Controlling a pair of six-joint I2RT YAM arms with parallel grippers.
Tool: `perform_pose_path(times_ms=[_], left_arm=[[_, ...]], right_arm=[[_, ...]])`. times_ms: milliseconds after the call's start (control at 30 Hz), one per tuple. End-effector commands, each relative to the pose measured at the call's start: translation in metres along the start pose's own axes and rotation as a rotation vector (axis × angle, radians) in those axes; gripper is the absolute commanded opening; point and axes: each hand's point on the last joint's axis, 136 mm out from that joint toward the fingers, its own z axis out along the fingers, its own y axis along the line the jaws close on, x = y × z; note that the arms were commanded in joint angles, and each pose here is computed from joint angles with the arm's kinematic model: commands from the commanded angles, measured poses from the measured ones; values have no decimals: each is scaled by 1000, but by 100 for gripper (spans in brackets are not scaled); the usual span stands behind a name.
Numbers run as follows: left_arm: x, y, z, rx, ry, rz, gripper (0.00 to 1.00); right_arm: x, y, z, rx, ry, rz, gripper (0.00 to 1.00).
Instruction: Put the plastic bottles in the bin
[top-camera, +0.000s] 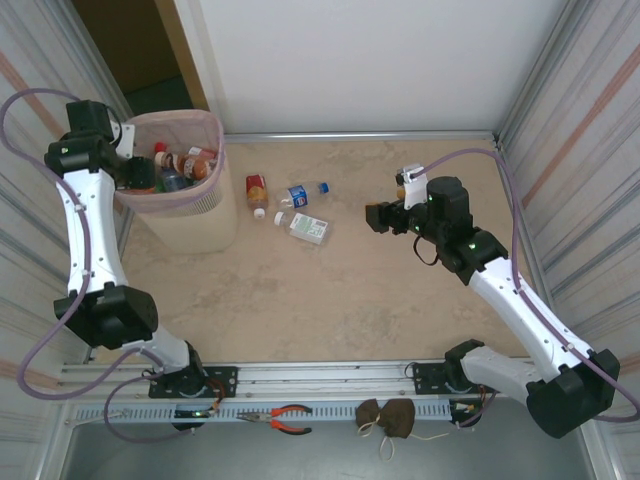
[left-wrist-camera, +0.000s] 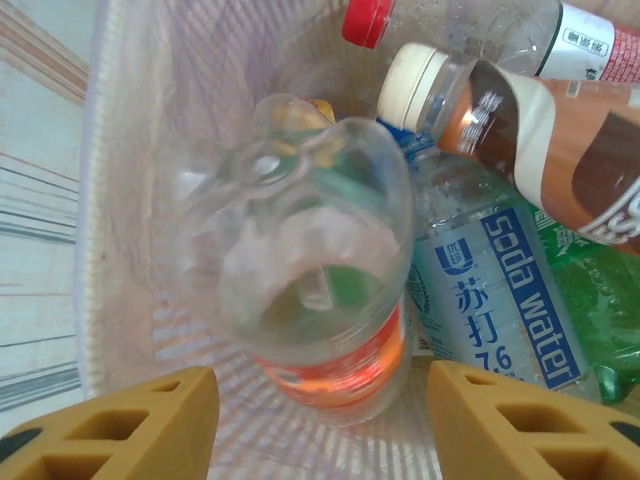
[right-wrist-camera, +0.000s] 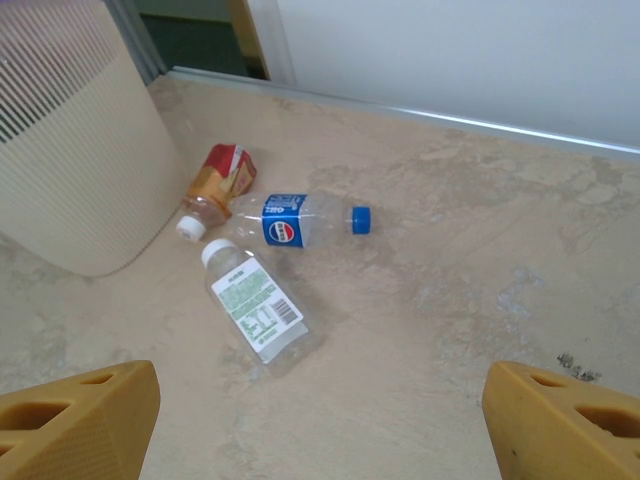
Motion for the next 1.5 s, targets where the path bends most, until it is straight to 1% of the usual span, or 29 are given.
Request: perform_pose_path(times_ms=[0,133,333,400,467,633,767,833,933,1033,1133,1300,1467], left_arm=[[-13,4,-25,-8,-81,-14,60],[-24,-4,-27,48,-109,-21,65],[-39,-7,-18,76,-115,-29,69],[-42,-6,-14,76,-108,-32,69],[-41,-5,-8,70,-86,-34,66],[-24,-4,7,58,-9,-52,46],[-8,-2,26,74,31,-73,42],[-3,-4,39,106,44,-85,41],[2,-10,53,149,75,-92,38],[3,-16,60,188,89,-102,36],[-6,-20,47,216,50,-121,36],[-30,-16,2,205,-85,-136,47],[-44,-22,-38,253,-183,-145,49]], right_arm=[[-25,9,-5,-28,-64,-5,83],[-27,10,-6,-31,-71,-7,83],[-28,10,-7,-30,-72,-8,83],[-29,11,-8,-29,-75,-9,83],[-29,11,-8,-28,-74,-9,83],[-27,10,-8,-24,-73,-9,83],[-24,11,-6,-30,-69,-5,83],[-21,11,-4,-33,-65,-4,83],[-16,10,0,-33,-60,-4,83],[-12,8,5,-33,-57,-2,83],[-10,6,9,-38,-51,-1,83],[-13,8,14,-57,-50,-8,83],[-18,11,14,-72,-57,-2,83]])
